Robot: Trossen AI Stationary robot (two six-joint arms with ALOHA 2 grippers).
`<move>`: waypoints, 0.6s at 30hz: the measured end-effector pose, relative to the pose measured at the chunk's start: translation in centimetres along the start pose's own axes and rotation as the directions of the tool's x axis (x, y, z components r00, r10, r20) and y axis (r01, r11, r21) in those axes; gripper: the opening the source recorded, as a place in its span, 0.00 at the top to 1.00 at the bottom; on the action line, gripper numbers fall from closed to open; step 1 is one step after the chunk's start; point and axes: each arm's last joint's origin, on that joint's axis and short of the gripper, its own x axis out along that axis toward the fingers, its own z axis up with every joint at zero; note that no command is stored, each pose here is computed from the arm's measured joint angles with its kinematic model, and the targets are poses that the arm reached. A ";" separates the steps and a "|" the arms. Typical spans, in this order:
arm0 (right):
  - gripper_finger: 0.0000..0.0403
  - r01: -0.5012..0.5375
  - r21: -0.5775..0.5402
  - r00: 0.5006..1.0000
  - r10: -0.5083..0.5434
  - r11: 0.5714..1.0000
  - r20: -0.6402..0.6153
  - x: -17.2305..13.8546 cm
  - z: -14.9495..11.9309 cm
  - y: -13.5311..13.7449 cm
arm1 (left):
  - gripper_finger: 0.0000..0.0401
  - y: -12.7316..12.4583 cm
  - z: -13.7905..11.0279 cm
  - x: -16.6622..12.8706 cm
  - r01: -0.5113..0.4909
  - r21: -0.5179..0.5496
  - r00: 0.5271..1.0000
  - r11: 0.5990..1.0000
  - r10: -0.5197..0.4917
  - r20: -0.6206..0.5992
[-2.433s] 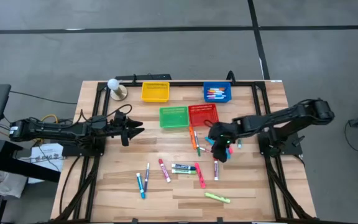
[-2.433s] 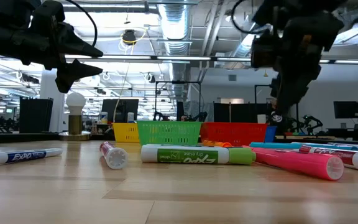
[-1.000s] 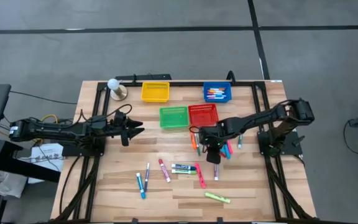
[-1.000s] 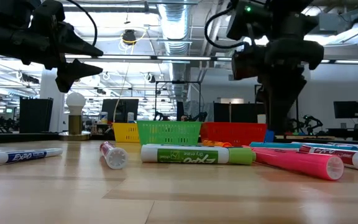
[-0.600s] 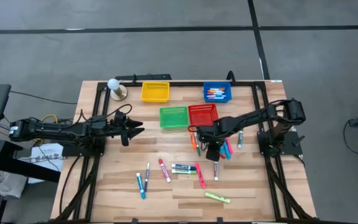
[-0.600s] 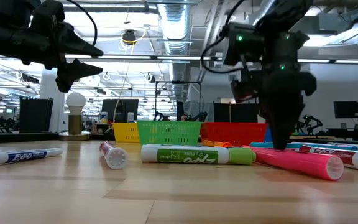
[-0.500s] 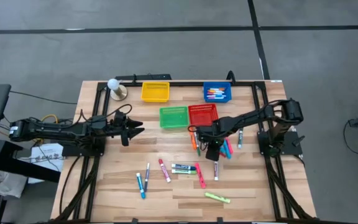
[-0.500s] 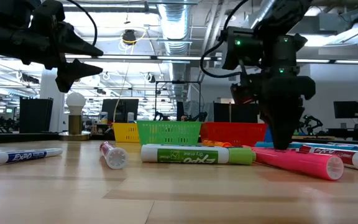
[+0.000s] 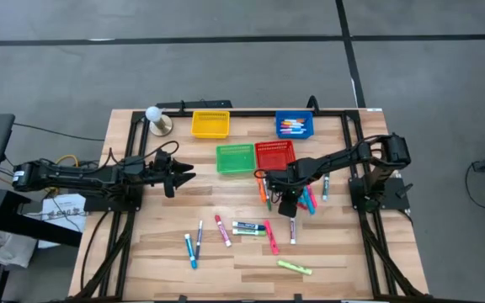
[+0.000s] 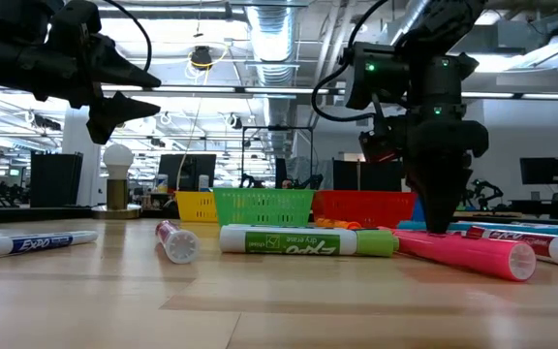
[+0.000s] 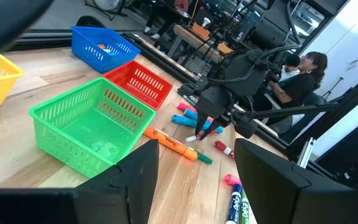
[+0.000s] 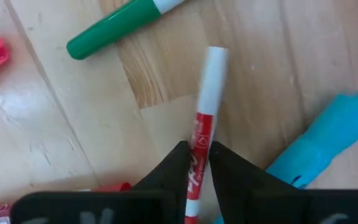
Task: Pick & Place Markers
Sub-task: Put the small red marker pen into the red bin
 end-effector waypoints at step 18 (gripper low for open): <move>0.95 -0.079 0.114 0.994 0.069 0.990 0.088 -2.4 -0.3 0.5 | 0.48 0.0 0.0 0.0 0.000 -0.003 1.000 1.000 0.000 0.000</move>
